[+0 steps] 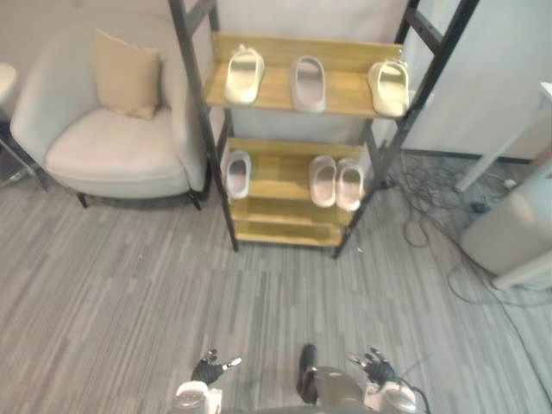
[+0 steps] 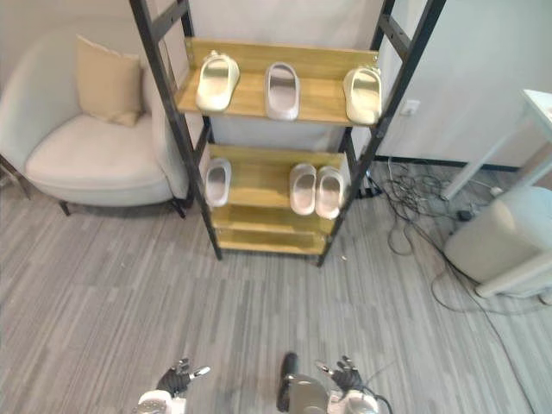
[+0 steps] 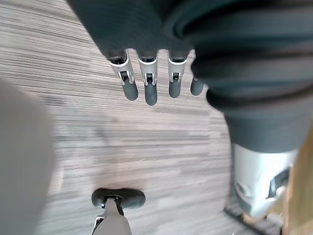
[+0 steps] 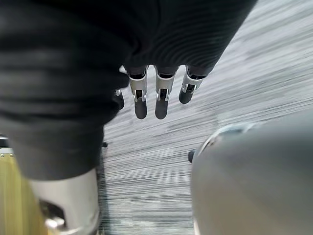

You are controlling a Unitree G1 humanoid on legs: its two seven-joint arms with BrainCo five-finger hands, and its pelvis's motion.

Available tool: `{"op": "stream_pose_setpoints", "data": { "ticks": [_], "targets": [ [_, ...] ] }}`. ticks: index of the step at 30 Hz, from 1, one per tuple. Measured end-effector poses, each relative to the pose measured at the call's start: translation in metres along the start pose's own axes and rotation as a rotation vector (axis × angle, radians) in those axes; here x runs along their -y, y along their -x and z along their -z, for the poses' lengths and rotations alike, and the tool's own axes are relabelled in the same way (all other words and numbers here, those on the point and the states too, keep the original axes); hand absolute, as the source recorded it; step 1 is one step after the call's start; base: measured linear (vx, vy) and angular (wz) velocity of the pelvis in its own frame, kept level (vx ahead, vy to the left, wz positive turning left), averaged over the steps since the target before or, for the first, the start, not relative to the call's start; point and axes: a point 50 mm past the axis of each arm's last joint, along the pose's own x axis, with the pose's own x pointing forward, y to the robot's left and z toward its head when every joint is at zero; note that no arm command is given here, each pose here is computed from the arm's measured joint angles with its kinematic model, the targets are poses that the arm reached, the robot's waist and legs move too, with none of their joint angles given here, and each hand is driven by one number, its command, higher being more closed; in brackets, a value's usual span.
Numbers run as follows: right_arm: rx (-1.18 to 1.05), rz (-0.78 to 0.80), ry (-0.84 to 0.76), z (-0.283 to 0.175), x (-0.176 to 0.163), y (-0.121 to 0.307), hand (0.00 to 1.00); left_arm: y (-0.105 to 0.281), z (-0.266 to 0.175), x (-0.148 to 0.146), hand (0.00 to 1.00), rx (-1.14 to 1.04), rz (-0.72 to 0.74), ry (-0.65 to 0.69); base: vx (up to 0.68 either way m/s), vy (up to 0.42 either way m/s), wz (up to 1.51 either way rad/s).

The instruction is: Organize the slippers on the shoe rack

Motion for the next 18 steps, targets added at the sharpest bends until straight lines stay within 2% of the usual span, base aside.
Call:
{"op": "stream_pose_setpoints", "data": {
  "ticks": [7,13,18],
  "targets": [
    [-0.038,0.03,0.003,0.01,0.006,0.002,0.0,-0.002,-0.011,0.0,0.0,0.047,-0.007,0.044,0.3,-0.08,-0.07],
    [-0.048,0.036,-0.032,0.014,0.004,0.004,0.0,-0.002,-0.013,-0.002,0.0,0.052,-0.012,0.031,0.28,0.143,-0.26],
    [-0.053,0.011,-0.036,0.017,-0.006,0.005,0.0,-0.003,-0.011,-0.014,0.0,0.03,-0.022,-0.032,0.29,0.15,-0.11]
  ]
}}
